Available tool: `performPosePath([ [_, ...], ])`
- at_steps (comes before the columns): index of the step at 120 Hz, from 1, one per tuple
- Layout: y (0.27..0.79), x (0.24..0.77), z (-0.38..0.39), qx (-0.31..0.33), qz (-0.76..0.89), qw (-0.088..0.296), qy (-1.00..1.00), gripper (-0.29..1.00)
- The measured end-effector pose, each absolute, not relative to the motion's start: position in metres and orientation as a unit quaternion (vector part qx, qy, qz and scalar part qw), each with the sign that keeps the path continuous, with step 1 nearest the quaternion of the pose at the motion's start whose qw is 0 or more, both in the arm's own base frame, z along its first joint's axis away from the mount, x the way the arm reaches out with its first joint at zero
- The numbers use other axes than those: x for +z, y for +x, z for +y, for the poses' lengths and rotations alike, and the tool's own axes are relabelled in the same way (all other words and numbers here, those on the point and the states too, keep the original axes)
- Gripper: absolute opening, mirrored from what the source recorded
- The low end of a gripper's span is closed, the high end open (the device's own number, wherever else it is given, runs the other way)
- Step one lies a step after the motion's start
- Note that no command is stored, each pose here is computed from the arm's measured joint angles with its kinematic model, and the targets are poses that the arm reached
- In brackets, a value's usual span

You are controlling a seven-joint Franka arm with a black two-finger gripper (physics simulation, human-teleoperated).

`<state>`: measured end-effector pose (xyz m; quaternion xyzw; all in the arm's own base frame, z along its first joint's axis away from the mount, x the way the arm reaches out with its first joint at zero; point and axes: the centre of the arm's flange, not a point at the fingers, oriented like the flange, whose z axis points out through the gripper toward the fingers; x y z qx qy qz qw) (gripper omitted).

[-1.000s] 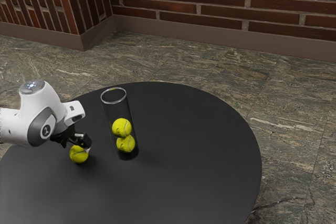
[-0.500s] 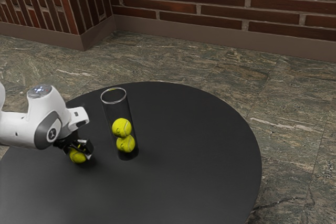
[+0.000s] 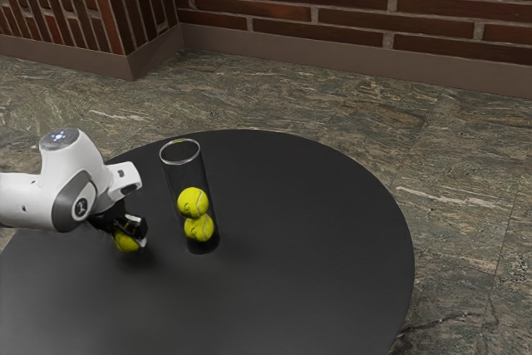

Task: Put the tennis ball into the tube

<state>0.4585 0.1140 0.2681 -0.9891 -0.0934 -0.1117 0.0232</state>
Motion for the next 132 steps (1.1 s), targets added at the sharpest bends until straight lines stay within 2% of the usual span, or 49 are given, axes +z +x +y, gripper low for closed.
performPosePath([
  [24, 0.452, 0.359, 0.105, -0.172, -0.09, -0.001, -0.981, 0.18],
  [35, 0.444, 0.425, 0.099, -0.196, -0.085, 0.019, -0.977, 0.15],
  [65, 0.469, 0.546, 0.063, -0.181, -0.063, 0.031, -0.981, 0.13],
  [96, 0.514, 0.547, 0.01, -0.114, -0.024, 0.006, -0.993, 0.17],
  [132, 0.54, 0.53, -0.006, -0.079, -0.009, -0.007, -0.997, 0.17],
])
